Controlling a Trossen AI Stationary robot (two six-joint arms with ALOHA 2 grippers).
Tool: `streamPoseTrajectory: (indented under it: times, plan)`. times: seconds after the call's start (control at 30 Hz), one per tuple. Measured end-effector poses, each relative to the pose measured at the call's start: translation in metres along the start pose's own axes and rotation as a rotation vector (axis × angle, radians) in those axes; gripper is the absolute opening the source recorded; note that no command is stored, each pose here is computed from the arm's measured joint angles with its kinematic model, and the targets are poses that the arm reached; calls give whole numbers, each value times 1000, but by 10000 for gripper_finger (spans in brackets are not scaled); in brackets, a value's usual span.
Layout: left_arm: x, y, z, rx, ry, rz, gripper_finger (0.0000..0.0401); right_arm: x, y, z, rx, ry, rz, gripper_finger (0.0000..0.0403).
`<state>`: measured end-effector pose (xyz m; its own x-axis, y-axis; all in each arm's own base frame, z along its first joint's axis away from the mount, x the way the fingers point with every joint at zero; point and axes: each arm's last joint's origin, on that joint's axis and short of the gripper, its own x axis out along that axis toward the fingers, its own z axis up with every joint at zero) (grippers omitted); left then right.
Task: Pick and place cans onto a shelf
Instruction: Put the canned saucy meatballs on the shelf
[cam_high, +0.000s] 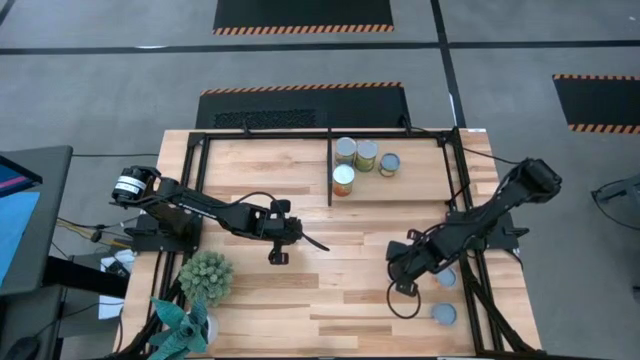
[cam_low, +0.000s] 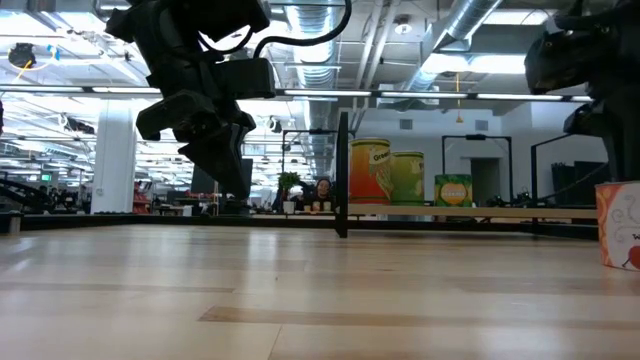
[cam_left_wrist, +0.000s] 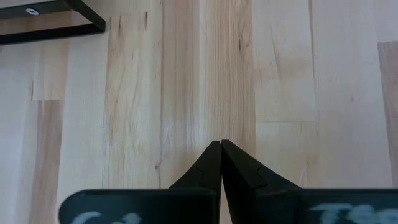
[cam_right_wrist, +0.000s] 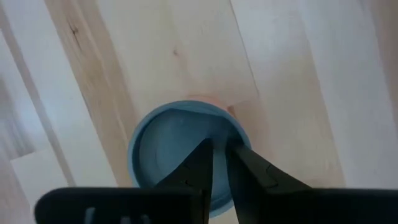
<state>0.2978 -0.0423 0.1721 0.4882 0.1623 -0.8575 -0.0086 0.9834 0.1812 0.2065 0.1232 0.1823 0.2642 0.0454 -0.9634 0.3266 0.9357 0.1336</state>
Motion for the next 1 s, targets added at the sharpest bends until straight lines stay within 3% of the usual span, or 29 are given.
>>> streamPoseTrajectory:
  times: [0.27,0.4,0.7,1.0]
  plan:
    - [0,0,0,0,0,0,0,-23,-6,-1,-42,-71,63,74]
    - [0,0,0,0,0,0,0,-29,-9,-1,-47,-109,38,74]
    - [0,0,0,0,-2,4,0,-13,-6,-2,-132,-36,-9,74]
    - [0,0,1,6,-7,4,0,-3,-7,-1,-132,-1,-44,74]
